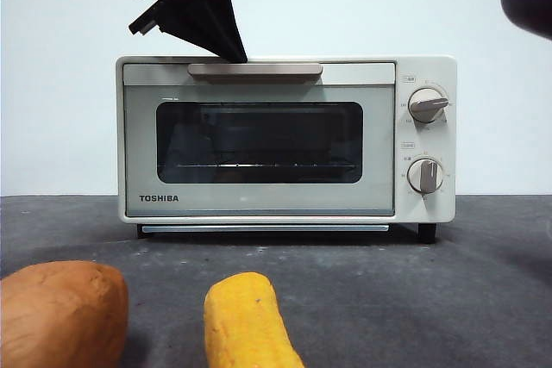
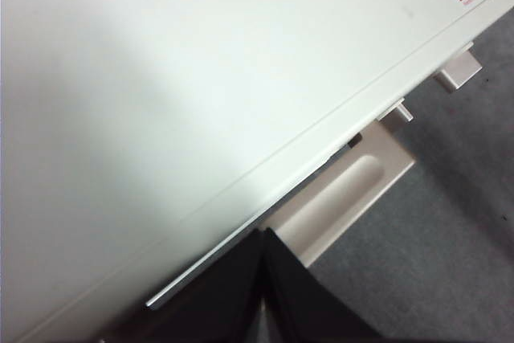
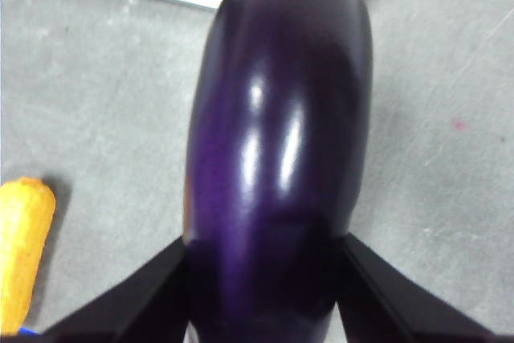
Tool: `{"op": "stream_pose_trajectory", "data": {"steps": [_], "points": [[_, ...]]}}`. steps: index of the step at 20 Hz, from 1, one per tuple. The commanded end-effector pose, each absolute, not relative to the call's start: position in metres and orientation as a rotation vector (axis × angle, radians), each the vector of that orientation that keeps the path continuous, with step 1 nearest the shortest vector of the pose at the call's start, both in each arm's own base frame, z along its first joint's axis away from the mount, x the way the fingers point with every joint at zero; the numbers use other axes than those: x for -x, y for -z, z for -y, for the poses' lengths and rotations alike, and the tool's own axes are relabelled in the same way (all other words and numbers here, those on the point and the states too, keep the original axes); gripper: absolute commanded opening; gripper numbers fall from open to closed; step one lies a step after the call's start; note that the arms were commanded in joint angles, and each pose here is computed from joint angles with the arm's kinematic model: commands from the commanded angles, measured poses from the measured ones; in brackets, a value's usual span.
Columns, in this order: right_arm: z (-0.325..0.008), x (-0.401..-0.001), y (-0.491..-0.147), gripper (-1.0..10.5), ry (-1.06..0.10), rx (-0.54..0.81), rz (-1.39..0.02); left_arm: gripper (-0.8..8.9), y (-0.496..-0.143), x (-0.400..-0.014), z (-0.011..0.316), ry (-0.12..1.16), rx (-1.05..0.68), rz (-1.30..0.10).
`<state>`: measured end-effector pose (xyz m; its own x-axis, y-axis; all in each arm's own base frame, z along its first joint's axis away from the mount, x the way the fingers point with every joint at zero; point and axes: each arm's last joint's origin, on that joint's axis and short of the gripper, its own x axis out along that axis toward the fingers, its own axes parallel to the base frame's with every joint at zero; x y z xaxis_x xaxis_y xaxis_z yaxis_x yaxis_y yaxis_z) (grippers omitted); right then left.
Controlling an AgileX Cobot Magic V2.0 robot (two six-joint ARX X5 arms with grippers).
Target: Take the eggplant from the table,put the eggplant in the oven
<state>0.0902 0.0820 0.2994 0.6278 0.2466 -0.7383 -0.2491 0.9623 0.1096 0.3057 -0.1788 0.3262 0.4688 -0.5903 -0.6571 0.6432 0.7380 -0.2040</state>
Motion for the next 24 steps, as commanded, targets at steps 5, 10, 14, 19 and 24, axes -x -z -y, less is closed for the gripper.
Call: {"op": "stream_pose_trajectory", "data": {"steps": [5,10,14,19,24], "points": [[-0.082,-0.089,-0.308,1.2,-0.303,-0.013,-0.805,0.07,-0.313,-0.297,0.188,0.785,-0.146,-0.915],[-0.085,-0.091,-0.31,1.2,-0.321,-0.04,-0.773,0.07,-0.305,-0.278,0.196,0.818,-0.2,-1.056],[-0.088,-0.092,-0.312,1.2,-0.376,-0.062,-0.769,0.07,-0.3,-0.261,0.203,0.86,-0.257,-1.165],[-0.097,-0.094,-0.318,1.2,-0.57,-0.108,-0.753,0.07,-0.302,-0.248,0.2,0.869,-0.291,-1.24],[-0.114,-0.105,-0.322,1.2,-0.712,-0.17,-0.732,0.07,-0.335,-0.231,0.182,0.83,-0.293,-1.107]]}}
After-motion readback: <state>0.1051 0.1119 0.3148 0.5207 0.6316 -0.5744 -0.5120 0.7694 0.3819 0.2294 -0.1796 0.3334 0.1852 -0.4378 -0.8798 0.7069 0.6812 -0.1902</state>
